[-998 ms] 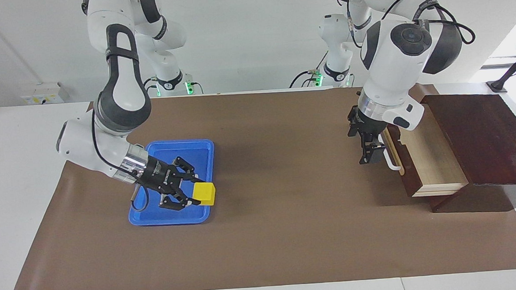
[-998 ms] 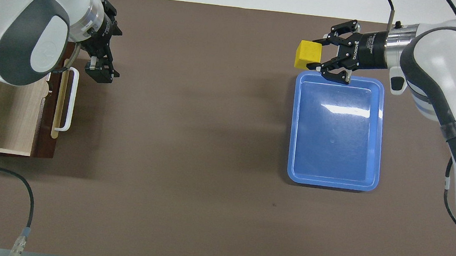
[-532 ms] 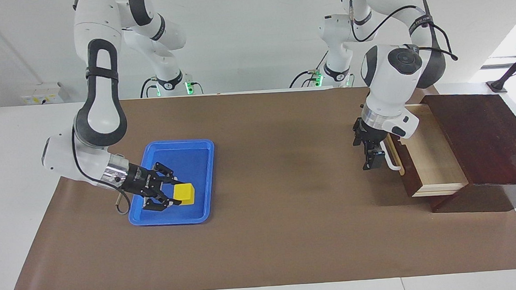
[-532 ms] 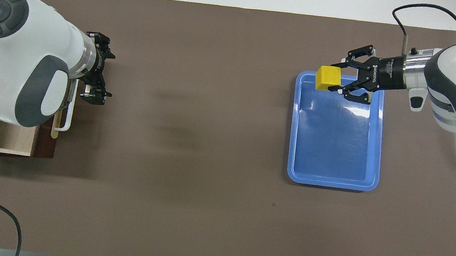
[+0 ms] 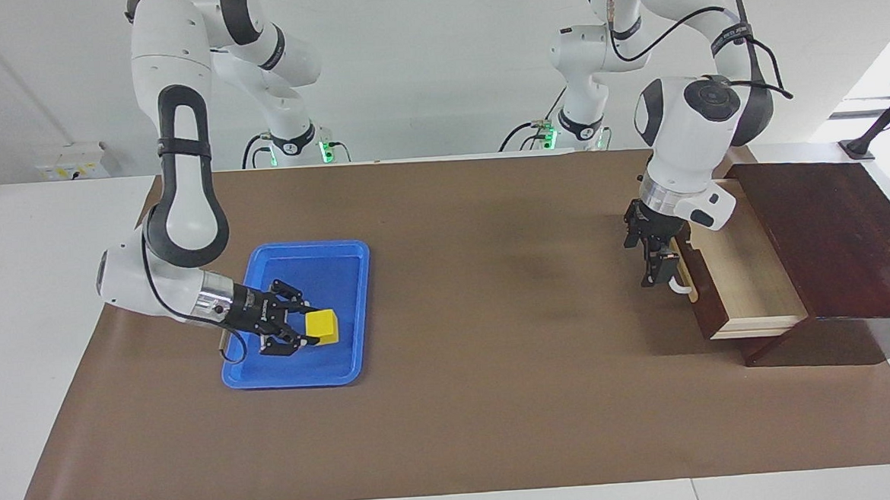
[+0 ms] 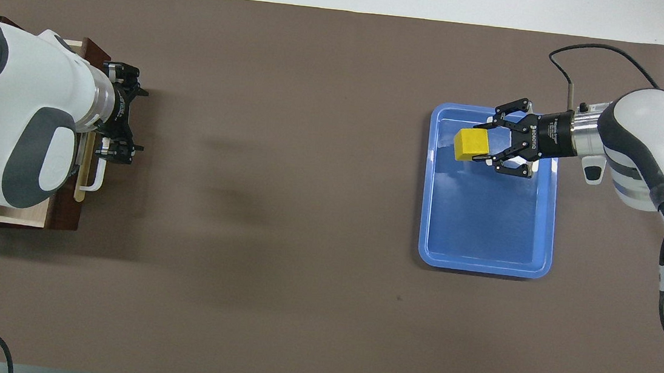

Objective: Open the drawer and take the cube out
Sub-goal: 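Lower the cube into the blue tray and open the right gripper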

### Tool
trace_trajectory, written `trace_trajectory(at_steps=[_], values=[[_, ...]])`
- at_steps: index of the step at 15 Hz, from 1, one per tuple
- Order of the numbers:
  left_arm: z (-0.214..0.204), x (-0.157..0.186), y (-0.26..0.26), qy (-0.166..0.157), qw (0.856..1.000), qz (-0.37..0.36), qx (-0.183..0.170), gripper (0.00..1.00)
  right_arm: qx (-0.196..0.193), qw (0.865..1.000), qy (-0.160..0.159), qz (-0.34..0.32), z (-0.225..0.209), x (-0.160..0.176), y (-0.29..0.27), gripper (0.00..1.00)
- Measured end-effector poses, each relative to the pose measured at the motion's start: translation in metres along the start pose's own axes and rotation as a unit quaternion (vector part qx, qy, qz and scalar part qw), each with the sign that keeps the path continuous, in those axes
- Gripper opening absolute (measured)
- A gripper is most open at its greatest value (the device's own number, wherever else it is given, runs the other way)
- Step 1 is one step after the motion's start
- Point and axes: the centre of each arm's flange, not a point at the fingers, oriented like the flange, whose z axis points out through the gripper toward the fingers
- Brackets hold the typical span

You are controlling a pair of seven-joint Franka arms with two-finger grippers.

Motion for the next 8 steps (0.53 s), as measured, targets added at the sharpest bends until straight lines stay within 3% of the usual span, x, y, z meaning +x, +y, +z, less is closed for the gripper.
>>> trace_trajectory(at_steps=[3,8], values=[[0.0,0.007,0.001,0.001,1.0,-0.001,0.0,1.0,0.007,1.0,0.013,0.01,0.014,0.011,0.004,0.59],[0.002,0.047,0.005,0.005,1.0,0.007,0.001,1.0,0.01,1.0,0.009,0.016,0.032,0.01,0.003,0.59]])
